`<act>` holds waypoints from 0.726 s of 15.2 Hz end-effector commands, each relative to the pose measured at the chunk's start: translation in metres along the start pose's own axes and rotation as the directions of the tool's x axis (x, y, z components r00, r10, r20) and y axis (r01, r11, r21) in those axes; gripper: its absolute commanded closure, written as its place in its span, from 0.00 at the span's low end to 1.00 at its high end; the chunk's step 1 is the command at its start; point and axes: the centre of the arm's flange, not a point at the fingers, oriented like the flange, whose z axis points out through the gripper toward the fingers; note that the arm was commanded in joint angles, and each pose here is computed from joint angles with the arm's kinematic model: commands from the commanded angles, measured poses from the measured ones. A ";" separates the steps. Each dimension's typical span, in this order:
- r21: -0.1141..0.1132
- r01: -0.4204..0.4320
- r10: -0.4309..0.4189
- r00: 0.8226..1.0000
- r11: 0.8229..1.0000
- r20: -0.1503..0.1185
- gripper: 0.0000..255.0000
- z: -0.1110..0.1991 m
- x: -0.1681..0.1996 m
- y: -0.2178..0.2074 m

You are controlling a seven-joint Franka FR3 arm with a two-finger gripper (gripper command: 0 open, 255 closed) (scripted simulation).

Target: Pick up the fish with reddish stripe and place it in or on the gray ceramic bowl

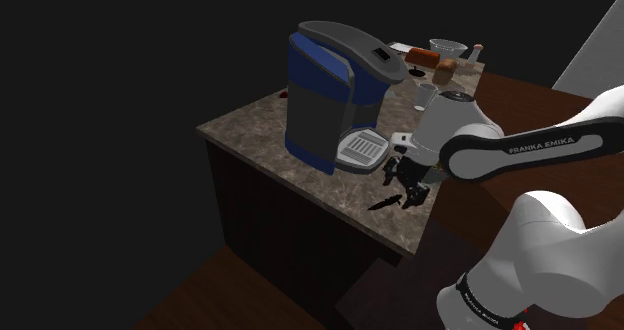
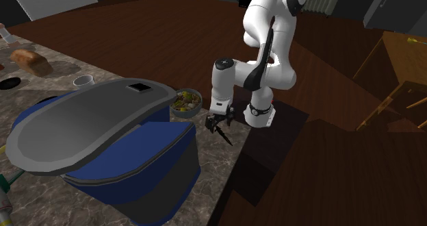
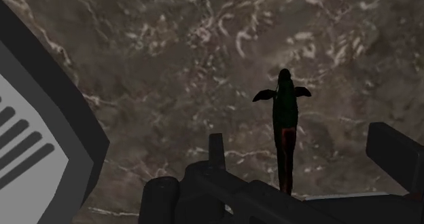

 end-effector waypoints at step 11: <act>-0.001 0.001 -0.001 1.000 1.000 -0.001 1.00 0.014 -0.001 0.000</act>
